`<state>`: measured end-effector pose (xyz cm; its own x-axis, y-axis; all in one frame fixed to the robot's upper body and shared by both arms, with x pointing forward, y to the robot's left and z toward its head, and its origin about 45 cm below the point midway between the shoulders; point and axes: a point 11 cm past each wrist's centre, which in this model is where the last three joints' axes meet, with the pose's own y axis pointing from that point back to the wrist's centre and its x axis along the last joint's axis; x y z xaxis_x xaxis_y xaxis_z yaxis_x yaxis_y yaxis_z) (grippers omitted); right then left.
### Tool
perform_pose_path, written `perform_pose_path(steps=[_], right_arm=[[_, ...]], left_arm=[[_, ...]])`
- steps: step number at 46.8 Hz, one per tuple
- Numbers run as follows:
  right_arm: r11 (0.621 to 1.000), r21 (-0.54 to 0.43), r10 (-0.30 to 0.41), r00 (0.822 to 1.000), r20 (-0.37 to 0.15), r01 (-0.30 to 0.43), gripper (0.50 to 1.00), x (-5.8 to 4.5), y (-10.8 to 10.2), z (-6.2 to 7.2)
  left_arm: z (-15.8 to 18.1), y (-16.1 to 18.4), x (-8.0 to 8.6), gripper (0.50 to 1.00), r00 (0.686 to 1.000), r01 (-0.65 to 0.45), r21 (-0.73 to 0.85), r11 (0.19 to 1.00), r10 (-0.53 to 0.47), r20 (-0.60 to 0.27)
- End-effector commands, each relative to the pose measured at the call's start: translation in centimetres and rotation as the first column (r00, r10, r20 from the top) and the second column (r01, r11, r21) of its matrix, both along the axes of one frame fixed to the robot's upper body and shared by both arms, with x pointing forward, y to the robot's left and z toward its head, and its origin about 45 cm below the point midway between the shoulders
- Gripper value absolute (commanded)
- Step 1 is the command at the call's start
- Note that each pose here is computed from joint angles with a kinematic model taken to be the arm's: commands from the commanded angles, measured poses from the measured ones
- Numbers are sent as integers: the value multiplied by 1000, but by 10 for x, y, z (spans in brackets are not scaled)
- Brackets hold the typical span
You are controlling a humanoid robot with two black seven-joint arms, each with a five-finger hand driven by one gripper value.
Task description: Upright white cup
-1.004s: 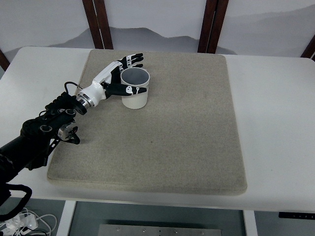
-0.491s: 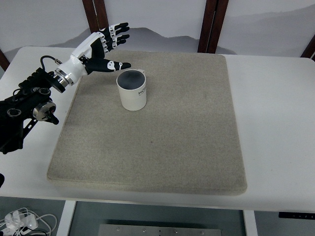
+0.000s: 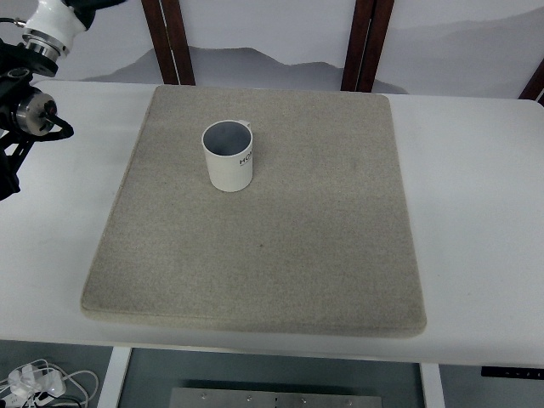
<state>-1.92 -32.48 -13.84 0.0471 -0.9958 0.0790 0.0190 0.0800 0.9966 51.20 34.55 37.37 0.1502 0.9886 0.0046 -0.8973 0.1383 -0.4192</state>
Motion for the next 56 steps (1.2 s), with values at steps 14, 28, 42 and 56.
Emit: perform_pose_path(steps=[14,28,42,56], right_arm=[[1000,0,-1,1000,1,1,952,0,0,0],[1000,0,0,1000,0,0,952,0,0,0],[1000,0,0,1000,-1,0,952,-1,0,0],[1000,0,0,1000,0,0,952,0,0,0]], left_arm=[[-57,31,13,994,923,-162,-248,955,58,-380],[-103,16,5,994,898,-151,-358,921,-23,-439],[-132,6,-4,994,883,-141,-417,898,-77,-464],[-148,8,-12,994,873,-141,-430,892,-92,-479]])
